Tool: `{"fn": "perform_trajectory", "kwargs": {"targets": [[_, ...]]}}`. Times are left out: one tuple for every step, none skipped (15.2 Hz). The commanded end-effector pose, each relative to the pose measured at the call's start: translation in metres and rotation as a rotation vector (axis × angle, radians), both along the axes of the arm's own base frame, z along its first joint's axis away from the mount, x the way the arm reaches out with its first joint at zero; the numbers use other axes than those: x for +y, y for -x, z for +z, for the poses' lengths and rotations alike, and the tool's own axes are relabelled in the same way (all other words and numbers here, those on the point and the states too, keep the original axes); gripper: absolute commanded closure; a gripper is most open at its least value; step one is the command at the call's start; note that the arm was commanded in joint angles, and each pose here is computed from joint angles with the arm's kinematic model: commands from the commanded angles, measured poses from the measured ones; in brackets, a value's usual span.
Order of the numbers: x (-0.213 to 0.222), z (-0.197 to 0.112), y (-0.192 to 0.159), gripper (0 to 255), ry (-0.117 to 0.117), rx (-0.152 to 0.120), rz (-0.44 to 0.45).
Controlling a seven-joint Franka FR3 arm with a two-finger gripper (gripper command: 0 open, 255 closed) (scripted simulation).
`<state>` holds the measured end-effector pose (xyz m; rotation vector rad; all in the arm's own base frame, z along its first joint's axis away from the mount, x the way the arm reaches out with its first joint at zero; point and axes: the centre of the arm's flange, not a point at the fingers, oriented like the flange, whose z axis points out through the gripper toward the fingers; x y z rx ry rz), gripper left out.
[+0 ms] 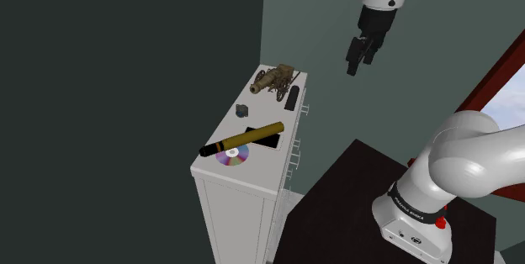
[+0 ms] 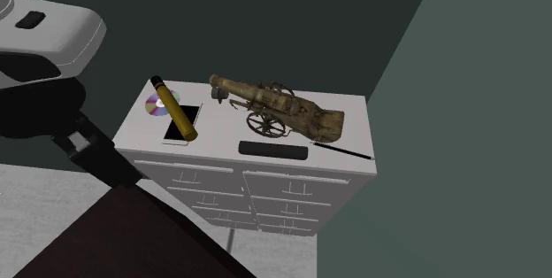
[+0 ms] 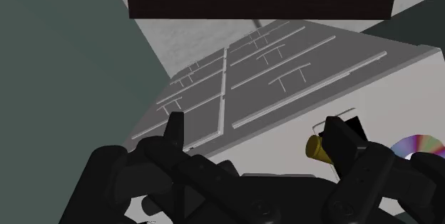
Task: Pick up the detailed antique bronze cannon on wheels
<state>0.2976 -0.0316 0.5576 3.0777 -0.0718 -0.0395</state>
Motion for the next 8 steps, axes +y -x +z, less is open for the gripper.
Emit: {"fn": "perform_trajectory", "kwargs": {"targets": [[0.0,0.0,0.0,0,0.0,0.0,0.0],[0.009,-0.005,-0.009,0,-0.003,0.001,-0.043],[0.017,-0.01,-0.017,0,-0.006,0.002,-0.087],[0.025,-0.015,-0.027,0,-0.008,0.002,-0.13],[0.032,-0.019,-0.036,0,-0.011,0.003,-0.173],[0.039,-0.024,-0.046,0,-0.014,0.004,-0.216],[0.046,-0.029,-0.056,0,-0.017,0.005,-0.26],[0.052,-0.034,-0.067,0,-0.02,0.005,-0.303]]}}
